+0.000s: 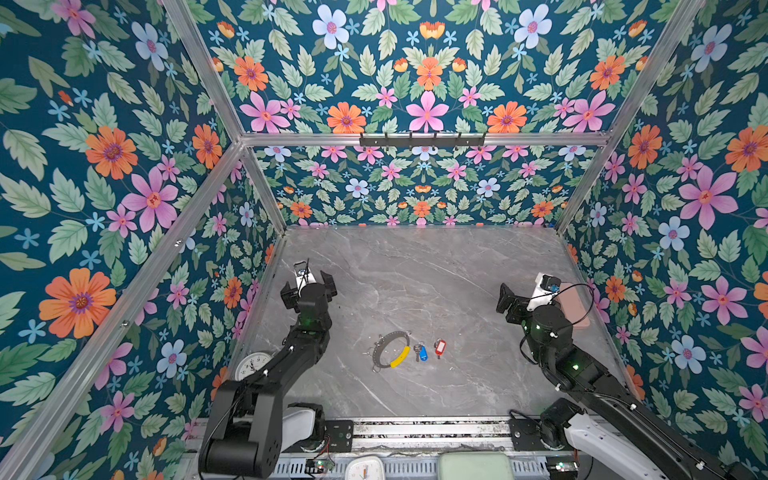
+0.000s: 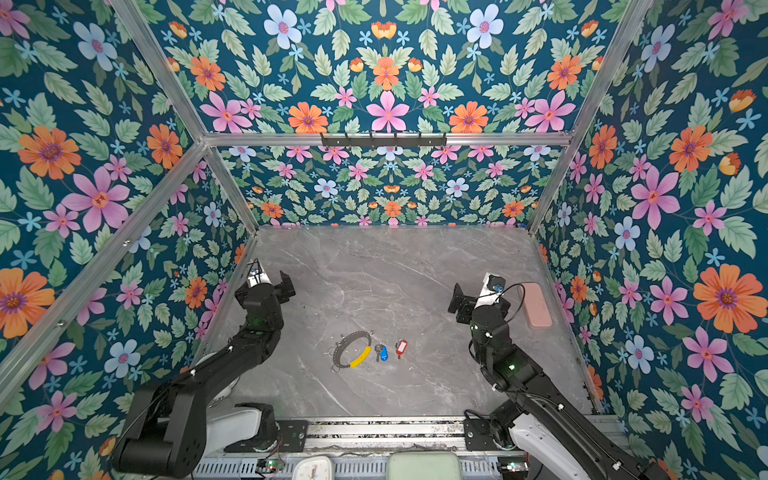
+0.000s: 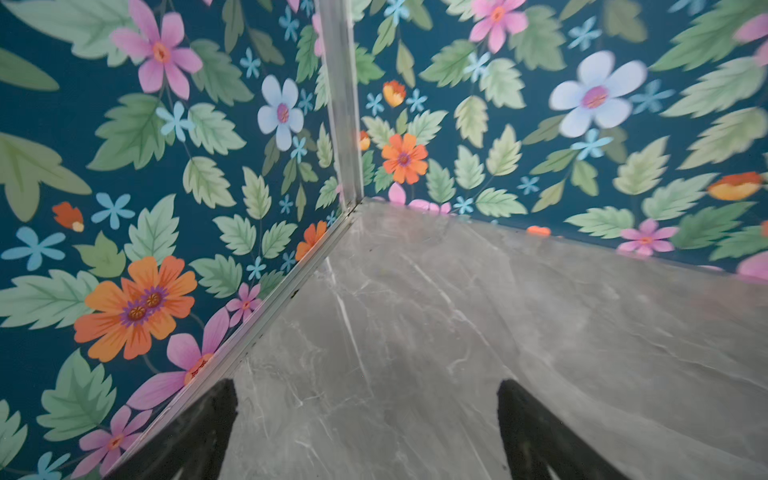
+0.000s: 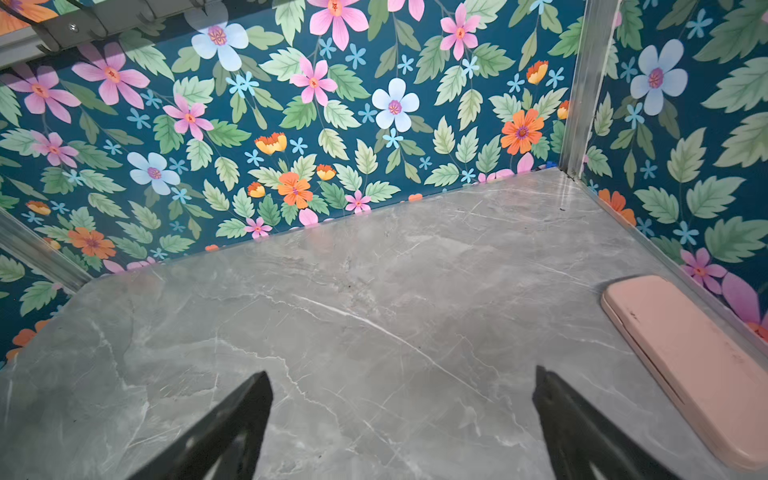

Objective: Remove the keys from the keyring

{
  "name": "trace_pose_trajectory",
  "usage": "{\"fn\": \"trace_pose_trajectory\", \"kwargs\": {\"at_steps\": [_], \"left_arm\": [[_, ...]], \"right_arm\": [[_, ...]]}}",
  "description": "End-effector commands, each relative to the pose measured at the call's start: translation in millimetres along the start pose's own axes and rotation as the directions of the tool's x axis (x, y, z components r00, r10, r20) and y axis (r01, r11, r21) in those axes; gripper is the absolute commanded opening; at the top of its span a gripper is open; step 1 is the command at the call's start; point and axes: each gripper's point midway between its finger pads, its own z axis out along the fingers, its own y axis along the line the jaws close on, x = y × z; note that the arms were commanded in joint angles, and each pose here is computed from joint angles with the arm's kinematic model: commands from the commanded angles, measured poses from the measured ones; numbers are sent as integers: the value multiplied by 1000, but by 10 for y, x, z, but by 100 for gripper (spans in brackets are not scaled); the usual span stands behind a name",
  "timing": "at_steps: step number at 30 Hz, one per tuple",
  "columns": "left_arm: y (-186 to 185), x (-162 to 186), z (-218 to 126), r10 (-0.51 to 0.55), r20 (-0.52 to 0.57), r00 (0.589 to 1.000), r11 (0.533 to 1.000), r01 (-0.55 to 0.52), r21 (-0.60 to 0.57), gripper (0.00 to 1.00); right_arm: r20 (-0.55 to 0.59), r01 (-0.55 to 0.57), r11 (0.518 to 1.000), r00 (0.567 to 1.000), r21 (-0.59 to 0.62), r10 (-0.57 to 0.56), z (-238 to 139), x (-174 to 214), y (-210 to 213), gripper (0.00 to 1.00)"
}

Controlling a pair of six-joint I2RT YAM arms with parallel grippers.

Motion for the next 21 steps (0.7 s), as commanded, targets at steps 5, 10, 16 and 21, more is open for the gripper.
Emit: {"fn": "trace_pose_trajectory", "kwargs": {"at_steps": [5,10,16,21], "left_arm": [[0,334,73,44,35,998,998,-46,38,100],[-115,379,63,34,108,994,991,-47,128,100],[-188,586,122,30,86,996,976,-48,212,100],[-176,565,141,20,92,996,975,-40,219,100]], "right_arm": [[39,46,999,998,4,-46,22,-83,8,99],[72,90,995,993,34,-92,52,-96,-60,99],[113,105,994,988,27,-108,233,-115,-349,99],[98,103,975,987,196,-124,319,31,-862,99]]}}
